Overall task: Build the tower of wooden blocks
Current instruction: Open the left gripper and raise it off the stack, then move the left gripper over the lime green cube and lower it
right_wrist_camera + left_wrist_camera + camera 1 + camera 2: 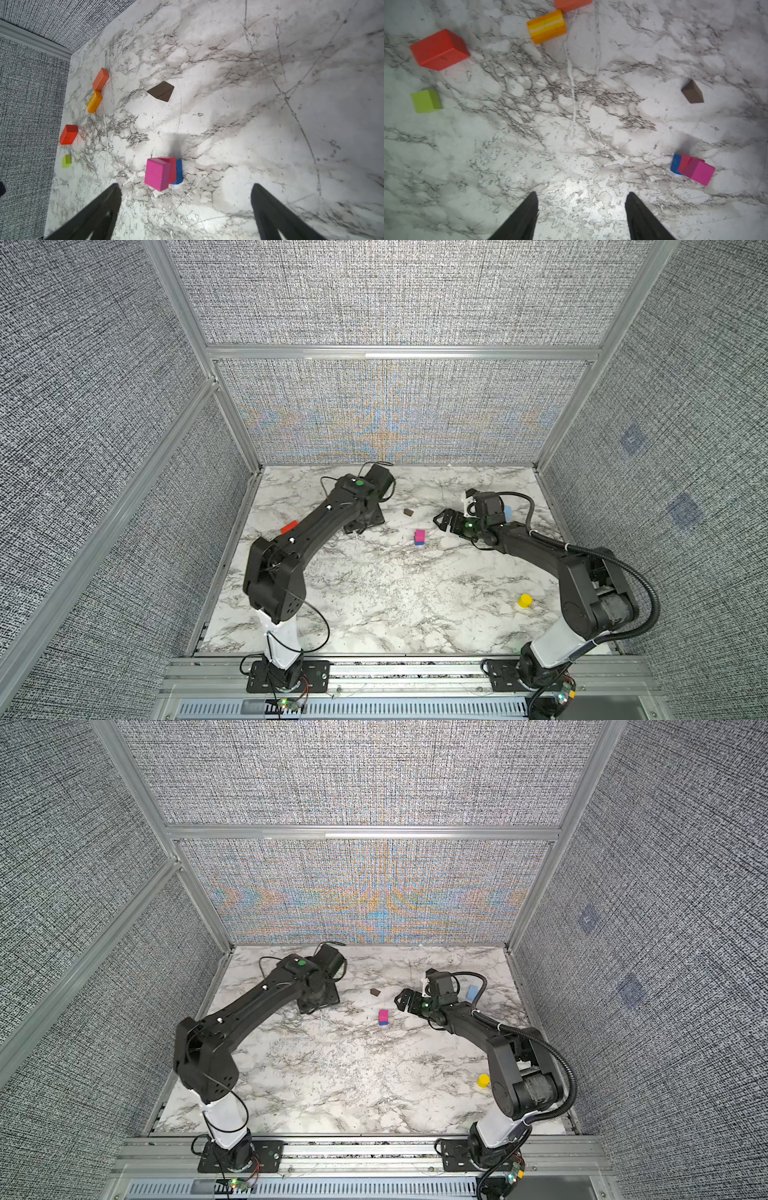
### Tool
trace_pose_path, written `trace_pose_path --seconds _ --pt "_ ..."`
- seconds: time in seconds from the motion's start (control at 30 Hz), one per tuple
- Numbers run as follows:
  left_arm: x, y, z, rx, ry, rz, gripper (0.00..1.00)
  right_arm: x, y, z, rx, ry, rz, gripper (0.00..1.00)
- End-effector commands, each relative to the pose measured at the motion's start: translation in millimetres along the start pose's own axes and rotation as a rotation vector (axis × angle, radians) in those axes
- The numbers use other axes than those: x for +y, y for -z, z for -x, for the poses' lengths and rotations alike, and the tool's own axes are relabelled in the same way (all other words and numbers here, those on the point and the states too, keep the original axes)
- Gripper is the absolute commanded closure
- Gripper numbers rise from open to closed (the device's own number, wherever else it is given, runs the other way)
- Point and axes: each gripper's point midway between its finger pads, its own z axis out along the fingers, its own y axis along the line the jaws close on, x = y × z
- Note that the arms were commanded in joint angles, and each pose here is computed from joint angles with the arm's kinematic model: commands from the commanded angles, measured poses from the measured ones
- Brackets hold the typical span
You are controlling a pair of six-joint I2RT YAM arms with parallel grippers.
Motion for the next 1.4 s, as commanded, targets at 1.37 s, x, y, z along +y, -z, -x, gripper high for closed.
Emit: trace_pose_path --seconds 1.37 --pt "250 -133 27 0.057 0.437 0.169 0.41 123 -94 50 0.048 0.282 0.175 0.01"
